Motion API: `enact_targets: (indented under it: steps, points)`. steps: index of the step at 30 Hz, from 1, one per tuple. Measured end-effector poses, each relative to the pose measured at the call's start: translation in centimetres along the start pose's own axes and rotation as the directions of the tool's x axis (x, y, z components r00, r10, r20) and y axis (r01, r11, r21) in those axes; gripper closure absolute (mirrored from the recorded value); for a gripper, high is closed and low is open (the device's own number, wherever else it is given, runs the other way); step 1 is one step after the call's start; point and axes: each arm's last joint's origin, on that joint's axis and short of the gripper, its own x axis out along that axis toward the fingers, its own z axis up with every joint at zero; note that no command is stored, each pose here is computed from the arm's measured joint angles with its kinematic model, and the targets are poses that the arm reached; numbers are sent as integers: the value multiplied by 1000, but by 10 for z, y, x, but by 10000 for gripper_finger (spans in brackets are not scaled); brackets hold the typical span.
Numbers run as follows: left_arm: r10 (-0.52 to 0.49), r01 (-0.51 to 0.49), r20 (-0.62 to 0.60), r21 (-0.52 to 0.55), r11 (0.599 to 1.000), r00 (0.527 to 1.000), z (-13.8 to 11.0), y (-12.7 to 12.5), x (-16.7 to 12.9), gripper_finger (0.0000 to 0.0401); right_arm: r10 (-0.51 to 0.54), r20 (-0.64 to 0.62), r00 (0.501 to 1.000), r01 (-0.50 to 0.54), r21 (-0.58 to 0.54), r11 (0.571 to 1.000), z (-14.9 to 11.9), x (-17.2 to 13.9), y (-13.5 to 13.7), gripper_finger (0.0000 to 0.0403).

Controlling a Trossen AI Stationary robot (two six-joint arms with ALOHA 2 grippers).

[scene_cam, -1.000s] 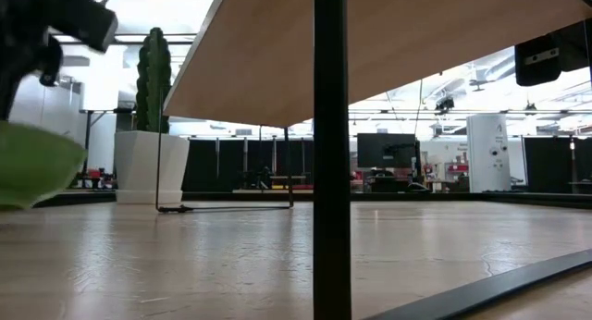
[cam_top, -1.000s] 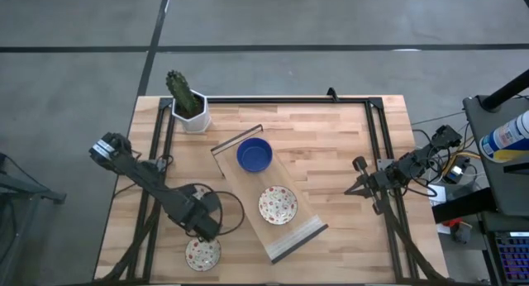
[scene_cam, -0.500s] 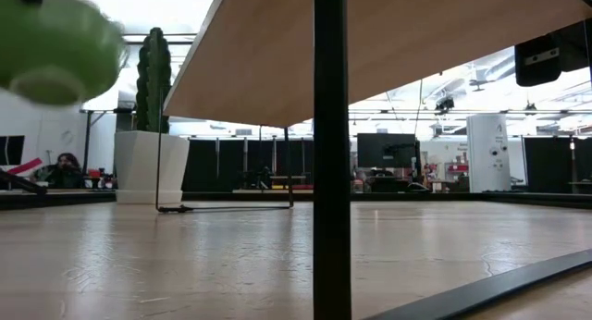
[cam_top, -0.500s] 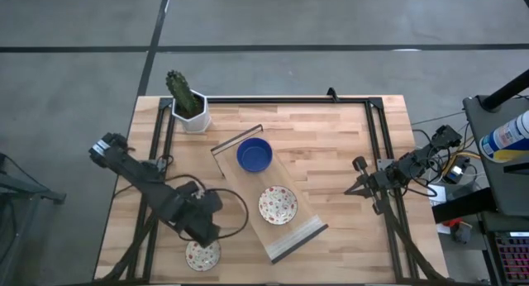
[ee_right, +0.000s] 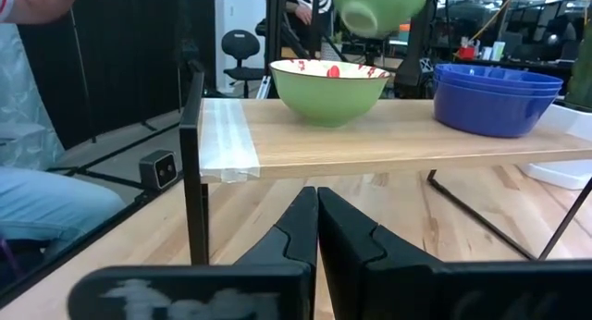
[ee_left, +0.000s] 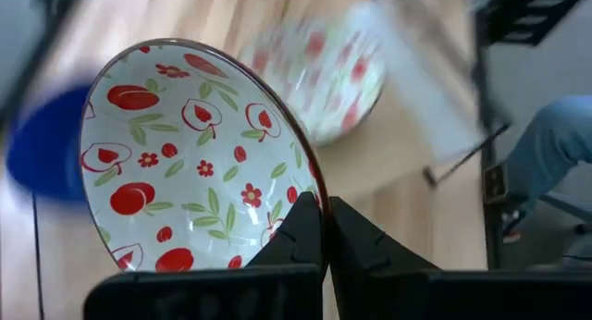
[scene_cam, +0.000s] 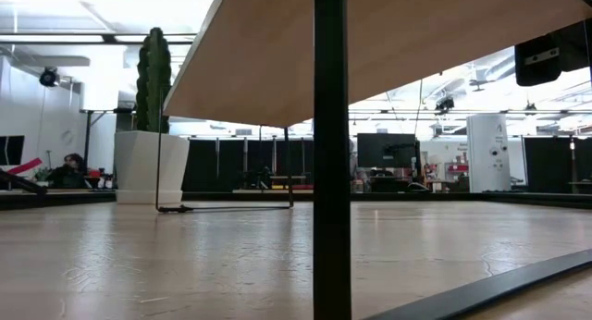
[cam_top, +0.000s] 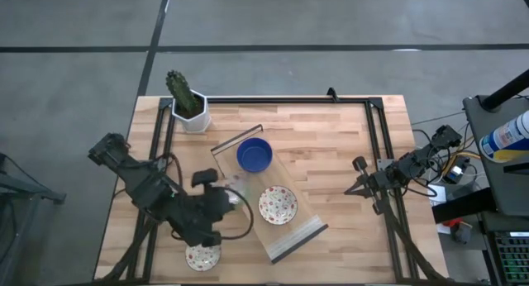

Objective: Pick & Place Mini bowls
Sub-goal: Stack the top white patterned bowl on the white patterned bowl on the shelf

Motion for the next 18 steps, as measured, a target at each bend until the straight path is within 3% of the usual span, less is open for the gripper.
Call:
enact_targets:
  steps: [4, 9, 18]
  points:
    - [-80, 51, 144, 192, 980, 986, 16, -9, -3, 401, 0, 0, 1000, 0, 3, 1000, 0, 0, 0, 394]
    - [-120, 19, 230, 397, 918, 966, 26, -18, 6, 401, 0, 0, 1000, 0, 3, 1000, 0, 0, 0, 394]
    - [-28, -51, 134, 552, 832, 991, 31, -19, 58, 401, 0, 0, 1000, 0, 5, 1000, 0, 0, 0, 394]
